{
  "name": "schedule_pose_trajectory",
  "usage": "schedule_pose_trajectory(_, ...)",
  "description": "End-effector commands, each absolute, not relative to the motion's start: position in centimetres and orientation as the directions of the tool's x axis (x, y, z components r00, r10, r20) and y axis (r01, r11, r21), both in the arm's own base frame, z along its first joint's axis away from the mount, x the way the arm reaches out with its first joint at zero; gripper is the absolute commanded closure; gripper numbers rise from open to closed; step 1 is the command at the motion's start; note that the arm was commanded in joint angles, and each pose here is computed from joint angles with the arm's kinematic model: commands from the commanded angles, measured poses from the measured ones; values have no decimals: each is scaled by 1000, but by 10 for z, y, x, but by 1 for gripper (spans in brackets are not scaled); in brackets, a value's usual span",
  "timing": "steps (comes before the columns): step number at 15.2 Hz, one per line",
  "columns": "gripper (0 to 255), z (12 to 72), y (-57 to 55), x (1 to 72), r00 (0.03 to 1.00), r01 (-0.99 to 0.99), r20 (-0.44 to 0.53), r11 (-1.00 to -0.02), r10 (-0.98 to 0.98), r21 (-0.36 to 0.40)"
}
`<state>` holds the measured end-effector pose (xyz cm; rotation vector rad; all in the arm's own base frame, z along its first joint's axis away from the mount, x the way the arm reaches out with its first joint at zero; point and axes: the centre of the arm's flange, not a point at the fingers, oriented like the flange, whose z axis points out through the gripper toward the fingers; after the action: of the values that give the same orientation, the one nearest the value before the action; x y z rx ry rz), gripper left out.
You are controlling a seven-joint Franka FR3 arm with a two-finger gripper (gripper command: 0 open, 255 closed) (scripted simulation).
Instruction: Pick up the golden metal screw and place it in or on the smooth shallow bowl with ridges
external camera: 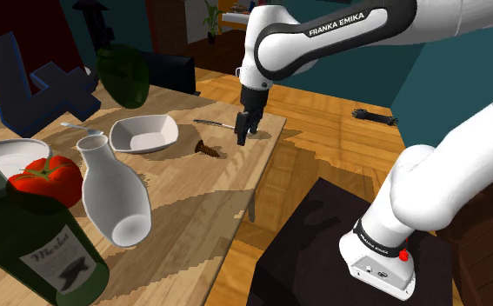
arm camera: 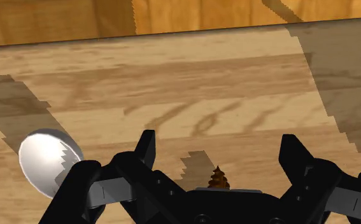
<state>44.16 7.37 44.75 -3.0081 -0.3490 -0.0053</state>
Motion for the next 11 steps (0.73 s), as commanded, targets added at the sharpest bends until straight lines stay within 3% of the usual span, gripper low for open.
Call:
schedule_pose_trajectory(1, 0, 441, 85, 462, 971, 240, 40, -965, 237, -108)
schedule_pose_trajectory(11, 0, 399, 123, 537, 956, 280, 118, -956, 269, -91)
